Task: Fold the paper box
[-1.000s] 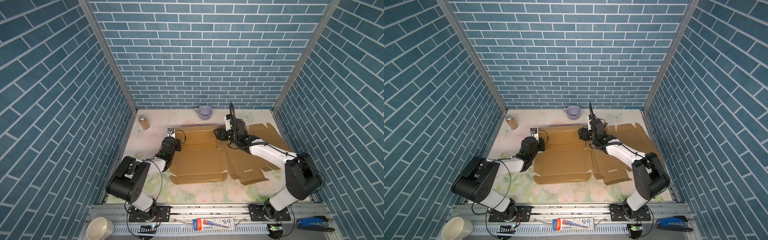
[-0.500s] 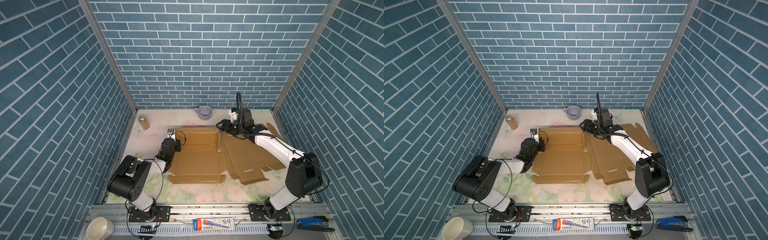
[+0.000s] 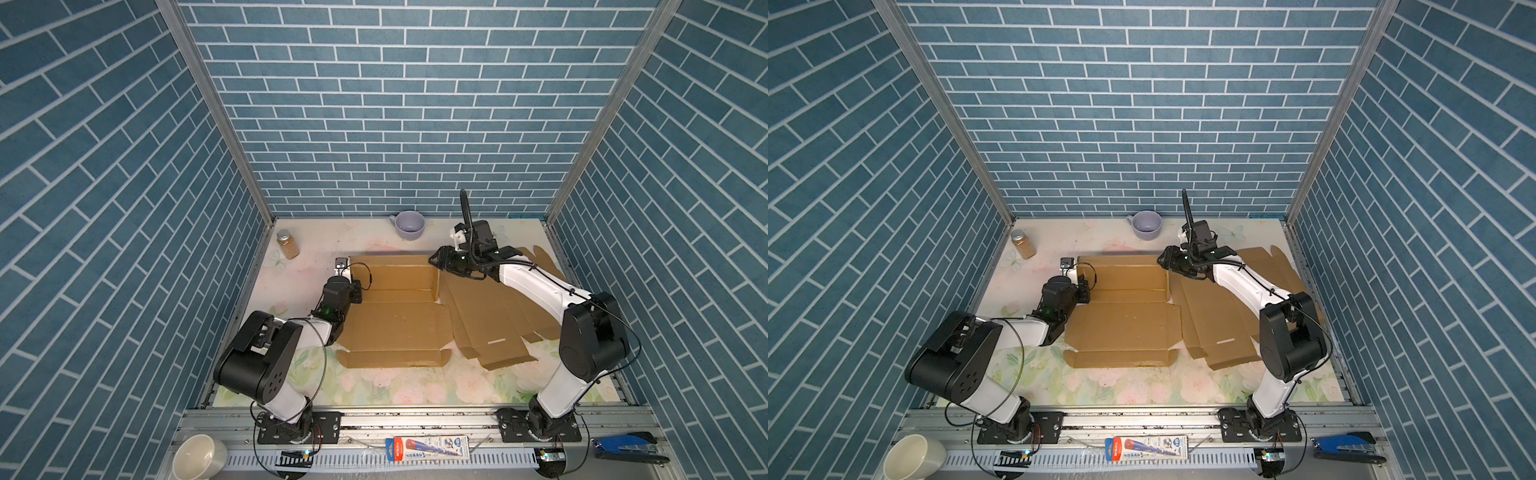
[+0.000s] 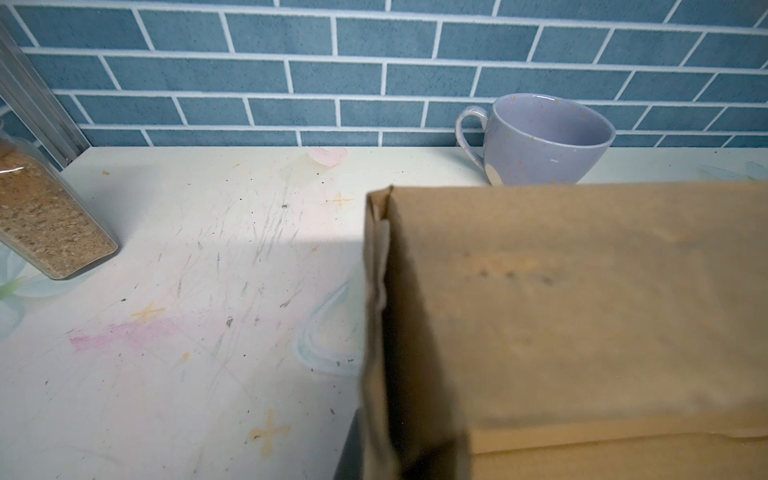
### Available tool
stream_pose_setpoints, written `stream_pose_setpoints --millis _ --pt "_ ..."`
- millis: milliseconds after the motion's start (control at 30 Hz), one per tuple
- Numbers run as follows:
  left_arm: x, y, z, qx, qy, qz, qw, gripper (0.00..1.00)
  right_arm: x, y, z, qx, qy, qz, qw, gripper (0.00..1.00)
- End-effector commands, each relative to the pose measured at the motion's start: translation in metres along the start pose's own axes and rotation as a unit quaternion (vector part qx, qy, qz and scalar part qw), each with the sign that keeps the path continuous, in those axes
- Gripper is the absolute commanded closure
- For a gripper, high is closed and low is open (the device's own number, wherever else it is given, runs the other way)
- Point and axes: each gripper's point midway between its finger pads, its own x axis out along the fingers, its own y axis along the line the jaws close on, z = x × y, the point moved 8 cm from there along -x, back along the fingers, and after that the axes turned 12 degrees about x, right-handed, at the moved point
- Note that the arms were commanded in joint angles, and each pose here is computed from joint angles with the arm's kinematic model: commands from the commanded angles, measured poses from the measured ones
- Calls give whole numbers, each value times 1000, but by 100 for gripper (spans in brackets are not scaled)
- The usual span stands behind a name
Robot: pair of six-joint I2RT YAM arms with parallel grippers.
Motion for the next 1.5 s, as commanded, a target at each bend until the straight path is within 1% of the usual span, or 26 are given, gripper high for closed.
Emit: stream_pose_setpoints --millis 0,67,133,200,300,400,467,533,633,733,833,900,1067,1267,1333,1400,1467 --pt "-3 -1 9 4 18 -7 1000 100 -39 14 3 -75 -24 14 997 33" --pt "-4 -1 14 7 32 -10 999 100 -45 7 -3 -108 -25 -2 994 31" --pt "-5 -1 17 11 53 -13 998 100 -46 2 -10 -119 -12 -4 993 30" --pt "-5 1 23 15 85 -19 996 100 -46 -3 -14 -121 -10 -11 993 30" --pt "-6 9 33 17 159 -47 986 100 -54 -7 -13 -121 -33 -19 992 30" --pt "-11 22 44 16 216 -94 972 100 -63 -2 -8 -130 -56 -2 990 30" --pt "-16 25 52 40 252 -120 959 100 -65 5 -5 -158 -50 1 986 30" --pt "-19 25 57 65 284 -136 947 100 -64 13 -1 -194 -39 -14 980 29" --pt "-17 25 57 84 325 -154 929 100 -57 32 3 -262 -20 -33 964 28" --pt "-12 25 57 94 356 -162 916 100 -37 55 -3 -322 16 -42 946 26" --pt "-6 24 60 92 373 -167 908 100 -11 74 -15 -367 43 -46 928 26" --pt "-1 23 60 89 381 -172 904 100 3 82 -19 -381 51 -38 922 27" --pt "6 20 62 88 384 -183 901 100 43 90 -27 -397 83 -25 913 27" --pt "14 17 59 84 390 -194 896 100 78 86 -31 -391 104 -20 914 31" --pt "16 17 59 83 391 -194 896 100 86 83 -31 -390 109 -23 914 33" --pt "18 16 60 82 392 -197 895 99 95 78 -31 -389 110 -31 914 39" --pt "21 15 61 77 394 -199 894 96 104 73 -31 -385 110 -40 915 48"
